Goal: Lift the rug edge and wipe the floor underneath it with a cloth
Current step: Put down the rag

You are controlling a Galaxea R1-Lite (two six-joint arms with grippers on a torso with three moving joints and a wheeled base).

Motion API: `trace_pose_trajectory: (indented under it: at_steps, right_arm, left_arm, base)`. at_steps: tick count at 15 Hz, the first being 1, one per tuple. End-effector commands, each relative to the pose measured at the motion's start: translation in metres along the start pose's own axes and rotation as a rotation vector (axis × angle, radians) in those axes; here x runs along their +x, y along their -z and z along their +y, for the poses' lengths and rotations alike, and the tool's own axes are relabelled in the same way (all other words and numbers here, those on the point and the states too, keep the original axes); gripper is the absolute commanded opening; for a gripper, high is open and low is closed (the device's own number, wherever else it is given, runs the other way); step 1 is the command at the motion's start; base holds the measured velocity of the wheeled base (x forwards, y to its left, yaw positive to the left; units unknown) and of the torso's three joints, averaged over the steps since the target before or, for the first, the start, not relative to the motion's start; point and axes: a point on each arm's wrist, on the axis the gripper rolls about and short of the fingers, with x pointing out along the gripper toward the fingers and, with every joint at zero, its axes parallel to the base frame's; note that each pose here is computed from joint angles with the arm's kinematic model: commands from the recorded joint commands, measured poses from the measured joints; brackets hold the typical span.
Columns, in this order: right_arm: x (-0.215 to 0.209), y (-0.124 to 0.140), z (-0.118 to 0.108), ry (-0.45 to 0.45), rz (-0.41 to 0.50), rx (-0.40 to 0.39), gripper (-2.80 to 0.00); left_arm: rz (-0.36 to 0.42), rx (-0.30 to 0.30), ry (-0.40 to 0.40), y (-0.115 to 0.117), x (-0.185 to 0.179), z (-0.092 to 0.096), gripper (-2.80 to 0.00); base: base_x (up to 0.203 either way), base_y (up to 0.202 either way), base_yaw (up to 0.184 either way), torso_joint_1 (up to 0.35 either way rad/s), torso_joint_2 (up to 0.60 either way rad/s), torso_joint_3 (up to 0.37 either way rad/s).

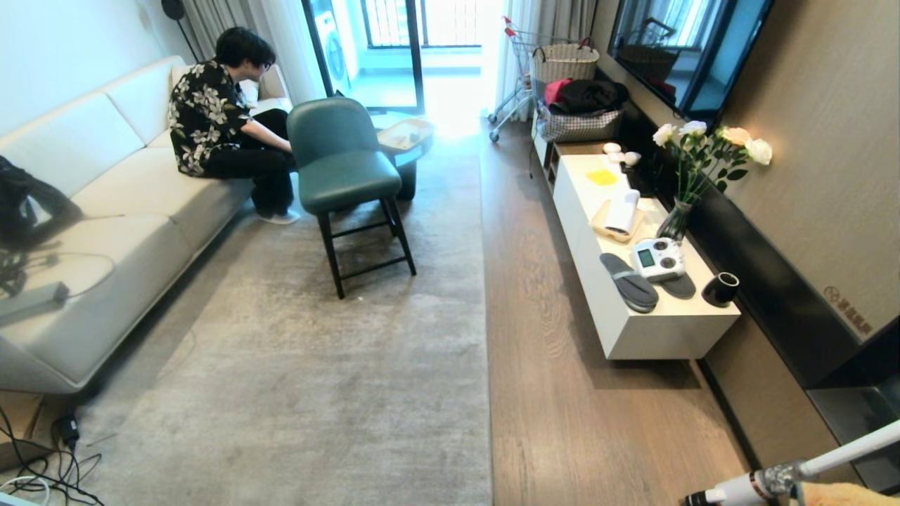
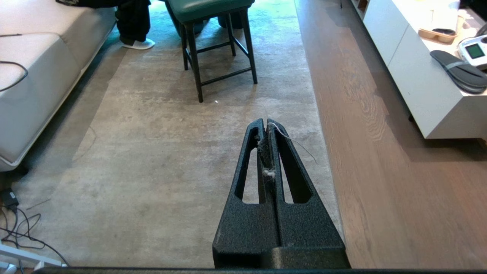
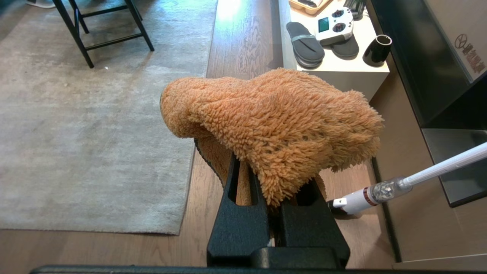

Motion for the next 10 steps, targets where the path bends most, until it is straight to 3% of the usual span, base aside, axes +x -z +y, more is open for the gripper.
trace_pose_trajectory:
  at_steps: [1, 10]
  right_arm:
    - [0.0001, 0.0, 0.0, 0.0, 0.002, -0.001, -2.8]
    - [0.0, 0.0, 0.0, 0.0, 0.002, 0.001, -2.8]
  left_arm:
    - [0.0, 0.0, 0.0, 0.0, 0.0, 0.0, -2.8]
    - [0.0, 0.0, 0.0, 0.0, 0.0, 0.0, -2.8]
  base:
    - [0.0, 0.0, 0.0, 0.0, 0.0, 0.0]
    - [0.0, 0.0, 0.0, 0.0, 0.0, 0.0]
